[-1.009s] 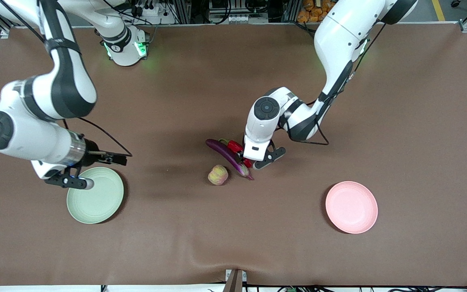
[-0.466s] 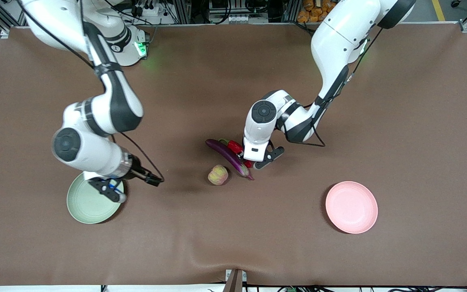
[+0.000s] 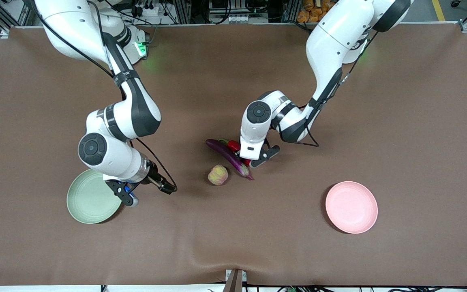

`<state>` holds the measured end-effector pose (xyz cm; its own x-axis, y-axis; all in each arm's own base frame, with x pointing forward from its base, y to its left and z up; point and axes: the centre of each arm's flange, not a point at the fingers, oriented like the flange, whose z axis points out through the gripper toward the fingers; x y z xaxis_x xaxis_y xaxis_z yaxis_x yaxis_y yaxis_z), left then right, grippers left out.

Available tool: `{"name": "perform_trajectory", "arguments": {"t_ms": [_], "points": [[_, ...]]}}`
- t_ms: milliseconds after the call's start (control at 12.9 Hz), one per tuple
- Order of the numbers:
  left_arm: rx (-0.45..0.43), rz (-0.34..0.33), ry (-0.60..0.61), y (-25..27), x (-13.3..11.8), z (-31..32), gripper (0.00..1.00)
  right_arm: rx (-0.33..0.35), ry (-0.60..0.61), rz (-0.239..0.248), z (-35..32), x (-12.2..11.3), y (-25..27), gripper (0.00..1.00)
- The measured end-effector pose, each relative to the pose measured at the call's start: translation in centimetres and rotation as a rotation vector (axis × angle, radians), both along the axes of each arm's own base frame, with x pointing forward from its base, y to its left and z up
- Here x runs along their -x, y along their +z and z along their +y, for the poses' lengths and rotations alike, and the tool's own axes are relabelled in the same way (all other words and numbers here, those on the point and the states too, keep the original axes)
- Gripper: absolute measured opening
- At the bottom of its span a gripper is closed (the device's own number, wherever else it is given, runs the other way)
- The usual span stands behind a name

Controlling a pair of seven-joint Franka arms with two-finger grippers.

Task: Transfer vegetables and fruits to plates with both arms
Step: 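Grasp the red pepper with the left gripper while the right gripper grasps the peach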

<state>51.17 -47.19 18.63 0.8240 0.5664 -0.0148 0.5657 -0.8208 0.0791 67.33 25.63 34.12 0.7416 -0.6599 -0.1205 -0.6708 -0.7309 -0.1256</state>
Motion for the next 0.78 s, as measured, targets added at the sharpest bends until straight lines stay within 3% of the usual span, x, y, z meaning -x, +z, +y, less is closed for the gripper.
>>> {"name": "perform_trajectory", "arguments": {"t_ms": [78,310,543,776], "points": [[0.001,0.001,0.001,-0.3,0.0,0.0,0.63,-0.003,0.003,-0.006,0.5,0.0,0.2,1.0],[0.021,-0.013,0.005,-0.6,-0.4,-0.2,0.29,-0.009,0.003,-0.02,1.4,-0.1,1.0,1.0],[0.031,-0.052,0.02,0.7,-2.2,0.3,0.28,-0.023,-0.035,-0.032,2.8,0.0,1.8,1.0],[0.028,-0.111,0.058,7.8,-6.1,2.8,0.28,-0.038,-0.088,-0.05,6.6,1.0,0.8,1.0]]}}
